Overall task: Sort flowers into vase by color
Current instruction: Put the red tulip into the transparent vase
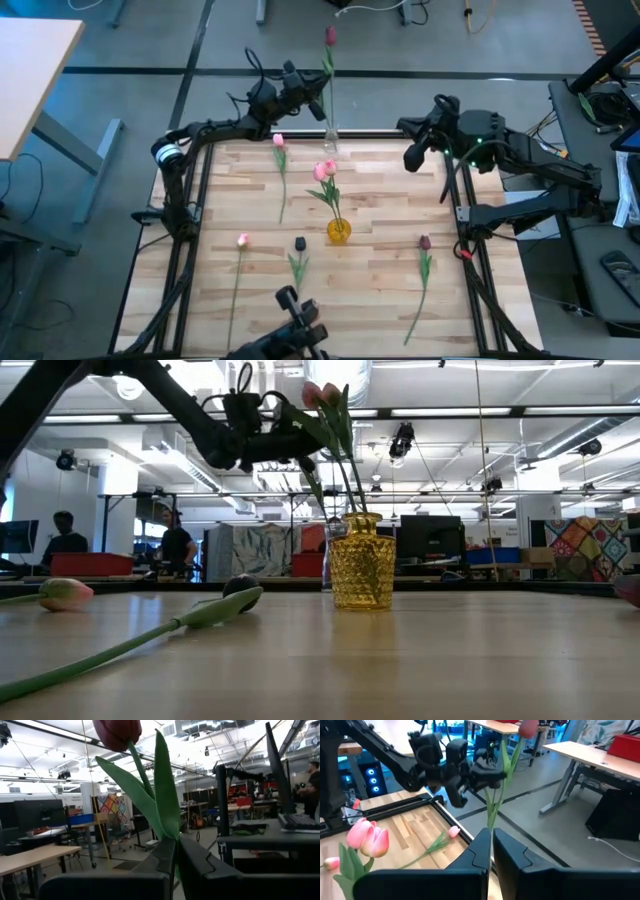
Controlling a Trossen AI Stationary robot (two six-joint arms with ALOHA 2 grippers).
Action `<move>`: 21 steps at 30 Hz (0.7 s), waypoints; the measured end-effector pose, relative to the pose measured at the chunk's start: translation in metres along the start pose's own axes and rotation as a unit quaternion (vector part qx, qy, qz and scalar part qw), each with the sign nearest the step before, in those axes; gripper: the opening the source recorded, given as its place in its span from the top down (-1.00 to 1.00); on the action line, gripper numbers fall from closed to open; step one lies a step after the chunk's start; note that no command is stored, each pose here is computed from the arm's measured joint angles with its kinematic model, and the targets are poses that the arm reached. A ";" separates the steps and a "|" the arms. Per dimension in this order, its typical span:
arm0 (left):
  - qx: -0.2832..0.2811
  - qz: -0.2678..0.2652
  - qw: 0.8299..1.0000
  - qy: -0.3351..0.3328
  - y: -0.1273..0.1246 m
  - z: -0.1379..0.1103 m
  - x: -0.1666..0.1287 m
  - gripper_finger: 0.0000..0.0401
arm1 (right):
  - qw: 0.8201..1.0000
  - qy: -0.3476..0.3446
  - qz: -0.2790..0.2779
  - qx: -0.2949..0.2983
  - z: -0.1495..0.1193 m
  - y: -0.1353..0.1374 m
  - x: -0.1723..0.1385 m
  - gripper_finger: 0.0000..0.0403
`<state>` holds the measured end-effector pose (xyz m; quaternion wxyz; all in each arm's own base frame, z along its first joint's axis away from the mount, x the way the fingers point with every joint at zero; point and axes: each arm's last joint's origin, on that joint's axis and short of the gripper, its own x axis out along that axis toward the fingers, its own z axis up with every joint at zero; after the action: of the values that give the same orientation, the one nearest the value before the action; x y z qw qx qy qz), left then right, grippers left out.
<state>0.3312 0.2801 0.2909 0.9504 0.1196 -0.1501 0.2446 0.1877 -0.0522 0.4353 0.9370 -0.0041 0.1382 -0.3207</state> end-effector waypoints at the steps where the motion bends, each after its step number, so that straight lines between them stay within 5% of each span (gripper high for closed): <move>1: 0.004 0.000 1.000 0.001 0.000 -0.003 0.000 1.00 | 1.000 -0.002 0.000 0.000 0.001 0.000 -0.001 0.94; 21: 0.012 -0.015 0.998 0.065 -0.010 -0.038 0.001 1.00 | 1.000 -0.003 0.001 -0.001 0.002 -0.001 -0.003 0.94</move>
<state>0.3459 0.2834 0.2546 0.9602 0.1173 -0.0833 0.2396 0.1850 -0.0516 0.4377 0.9377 -0.0064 0.1359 -0.3199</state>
